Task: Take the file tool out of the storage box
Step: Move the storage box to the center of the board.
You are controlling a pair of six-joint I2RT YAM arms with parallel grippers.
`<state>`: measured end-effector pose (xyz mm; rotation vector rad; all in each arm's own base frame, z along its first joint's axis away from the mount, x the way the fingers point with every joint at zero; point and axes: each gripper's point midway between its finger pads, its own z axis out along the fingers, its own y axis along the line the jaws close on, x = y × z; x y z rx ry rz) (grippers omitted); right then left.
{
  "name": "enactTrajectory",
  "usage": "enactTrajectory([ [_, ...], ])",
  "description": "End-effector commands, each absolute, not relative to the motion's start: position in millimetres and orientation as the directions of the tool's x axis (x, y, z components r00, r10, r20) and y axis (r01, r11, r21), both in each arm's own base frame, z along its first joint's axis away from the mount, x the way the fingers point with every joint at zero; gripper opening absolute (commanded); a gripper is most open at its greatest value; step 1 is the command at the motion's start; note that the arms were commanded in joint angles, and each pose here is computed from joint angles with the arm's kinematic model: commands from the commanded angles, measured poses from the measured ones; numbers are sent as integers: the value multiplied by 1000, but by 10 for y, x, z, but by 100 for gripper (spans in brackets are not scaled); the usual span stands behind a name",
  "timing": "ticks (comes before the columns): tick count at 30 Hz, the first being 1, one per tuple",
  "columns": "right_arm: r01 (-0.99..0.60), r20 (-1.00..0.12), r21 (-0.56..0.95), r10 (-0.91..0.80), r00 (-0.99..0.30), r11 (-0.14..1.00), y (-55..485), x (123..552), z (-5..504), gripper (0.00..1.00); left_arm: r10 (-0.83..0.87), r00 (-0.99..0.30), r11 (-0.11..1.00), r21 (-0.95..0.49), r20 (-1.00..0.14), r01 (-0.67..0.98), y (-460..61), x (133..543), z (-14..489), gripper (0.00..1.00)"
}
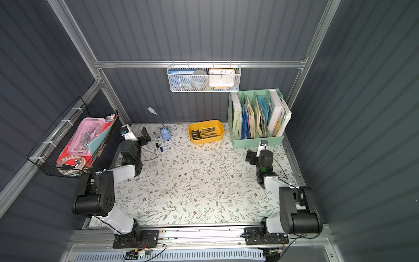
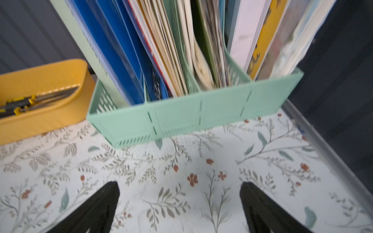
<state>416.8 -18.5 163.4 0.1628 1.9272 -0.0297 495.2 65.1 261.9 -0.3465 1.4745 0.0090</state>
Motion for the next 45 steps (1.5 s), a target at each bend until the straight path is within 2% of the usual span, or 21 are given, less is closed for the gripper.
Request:
enactTrajectory([
  [1, 168, -866, 27, 107, -489, 985, -229, 4034, 1944, 99, -351, -37, 919, -336, -936, -204, 415, 5009, 2627, 100],
  [5, 245, -876, -13, 107, -469, 969, -301, 3929, 2441, 99, -380, -117, 921, -364, -918, -138, -267, 5126, 2737, 100],
  [8, 332, -859, -9, 163, -486, 943, -412, 3800, 2674, 99, -426, -244, 903, -424, -871, -63, -710, 5333, 2623, 100],
  [12, 292, -793, -2, 176, -583, 956, -308, 3690, 2716, 99, -435, -333, 896, -440, -837, -62, -1108, 5630, 2544, 99],
  [14, 271, -780, 19, 184, -599, 962, -251, 3669, 2713, 99, -429, -390, 898, -433, -815, -83, -1193, 5784, 2362, 97],
  [18, 273, -749, 46, 214, -627, 961, -211, 3613, 2628, 98, -386, -538, 911, -401, -749, -96, -1384, 6050, 1816, 84],
  [24, 259, -708, 62, 226, -669, 964, -151, 3576, 2503, 96, -324, -648, 930, -357, -689, -87, -1558, 6248, 1306, 73],
  [27, 255, -694, 63, 226, -684, 965, -137, 3554, 2454, 95, -312, -671, 927, -372, -673, -58, -1661, 6302, 1210, 66],
  [41, 253, -642, 44, 221, -734, 966, -130, 3538, 2266, 94, -224, -763, 925, -378, -606, 29, -2028, 6269, 845, 61],
  [45, 250, -629, 51, 226, -744, 967, -108, 3551, 2240, 94, -205, -785, 940, -342, -584, 9, -2004, 6232, 706, 48],
])
